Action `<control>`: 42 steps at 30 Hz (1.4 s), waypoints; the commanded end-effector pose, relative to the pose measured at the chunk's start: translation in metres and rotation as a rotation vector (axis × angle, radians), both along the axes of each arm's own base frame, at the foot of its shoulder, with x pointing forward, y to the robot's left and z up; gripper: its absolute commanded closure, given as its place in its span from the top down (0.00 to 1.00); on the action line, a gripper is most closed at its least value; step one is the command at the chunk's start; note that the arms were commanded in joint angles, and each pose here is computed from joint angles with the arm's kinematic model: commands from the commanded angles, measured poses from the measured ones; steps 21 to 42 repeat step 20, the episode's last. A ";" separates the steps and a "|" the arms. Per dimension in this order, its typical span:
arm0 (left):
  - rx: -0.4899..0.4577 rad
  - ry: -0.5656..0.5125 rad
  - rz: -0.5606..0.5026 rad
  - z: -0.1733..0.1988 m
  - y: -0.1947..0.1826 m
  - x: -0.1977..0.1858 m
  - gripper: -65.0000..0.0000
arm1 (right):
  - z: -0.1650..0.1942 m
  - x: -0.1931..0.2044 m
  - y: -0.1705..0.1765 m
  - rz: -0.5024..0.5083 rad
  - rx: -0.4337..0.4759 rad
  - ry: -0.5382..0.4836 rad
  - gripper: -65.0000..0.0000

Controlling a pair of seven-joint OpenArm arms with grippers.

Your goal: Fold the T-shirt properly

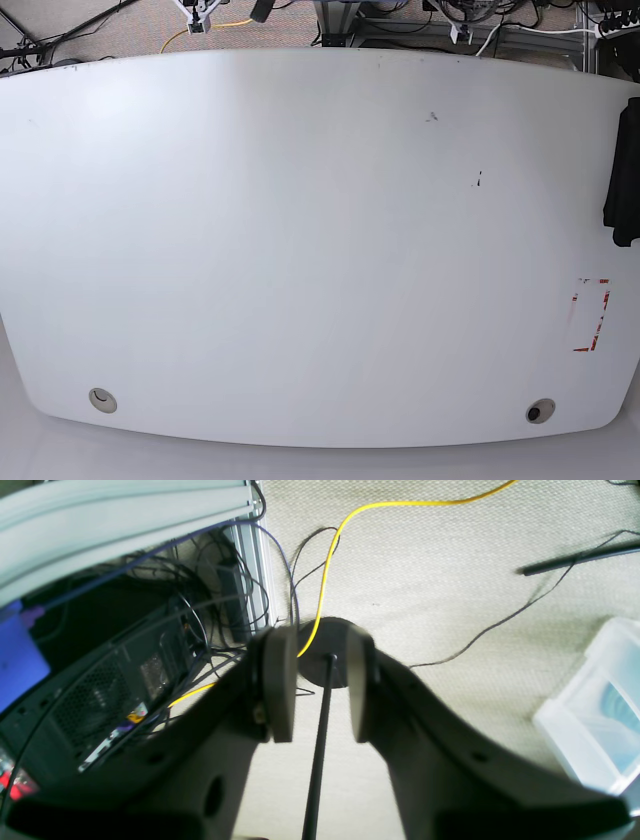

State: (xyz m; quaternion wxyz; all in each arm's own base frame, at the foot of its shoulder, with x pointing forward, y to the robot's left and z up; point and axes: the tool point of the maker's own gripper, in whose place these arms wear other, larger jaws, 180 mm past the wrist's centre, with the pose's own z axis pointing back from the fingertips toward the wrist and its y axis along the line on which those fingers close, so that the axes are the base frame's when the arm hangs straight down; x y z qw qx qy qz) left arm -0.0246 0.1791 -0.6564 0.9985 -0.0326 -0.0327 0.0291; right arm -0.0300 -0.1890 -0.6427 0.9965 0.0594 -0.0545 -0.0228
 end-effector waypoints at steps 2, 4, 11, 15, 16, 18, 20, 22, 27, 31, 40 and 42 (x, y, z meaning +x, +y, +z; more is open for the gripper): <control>-0.016 0.032 0.002 -0.002 -0.006 -0.003 0.58 | -0.002 0.005 -0.005 -0.008 -0.006 0.005 0.26; -0.017 0.044 -0.005 -0.002 -0.007 -0.005 0.58 | -0.003 0.006 -0.004 -0.011 -0.003 0.007 0.26; -0.014 0.039 -0.012 -0.003 -0.006 -0.003 0.58 | -0.003 0.007 -0.001 -0.012 0.007 0.003 0.27; -0.015 0.038 -0.012 -0.003 -0.007 -0.002 0.58 | -0.003 0.006 0.002 -0.013 0.012 0.005 0.27; -0.018 0.038 -0.015 -0.003 -0.009 -0.003 0.58 | -0.003 0.006 0.002 -0.013 0.012 0.005 0.27; -0.022 0.043 -0.017 -0.003 -0.010 -0.004 0.58 | -0.003 0.006 0.002 -0.015 0.011 0.005 0.27; -0.022 0.044 -0.017 -0.003 -0.010 -0.005 0.58 | -0.003 0.006 0.001 -0.017 0.008 0.005 0.27; -0.022 0.044 -0.017 -0.003 -0.010 -0.005 0.58 | -0.003 0.006 0.001 -0.017 0.008 0.005 0.27; -0.022 0.044 -0.017 -0.003 -0.010 -0.005 0.58 | -0.003 0.006 0.001 -0.017 0.008 0.005 0.27; -0.022 0.044 -0.017 -0.003 -0.010 -0.005 0.58 | -0.003 0.006 0.001 -0.017 0.008 0.005 0.27; -0.022 0.044 -0.017 -0.003 -0.010 -0.005 0.58 | -0.003 0.006 0.001 -0.017 0.008 0.005 0.27; -0.022 0.044 -0.017 -0.003 -0.010 -0.005 0.58 | -0.003 0.006 0.001 -0.017 0.008 0.005 0.27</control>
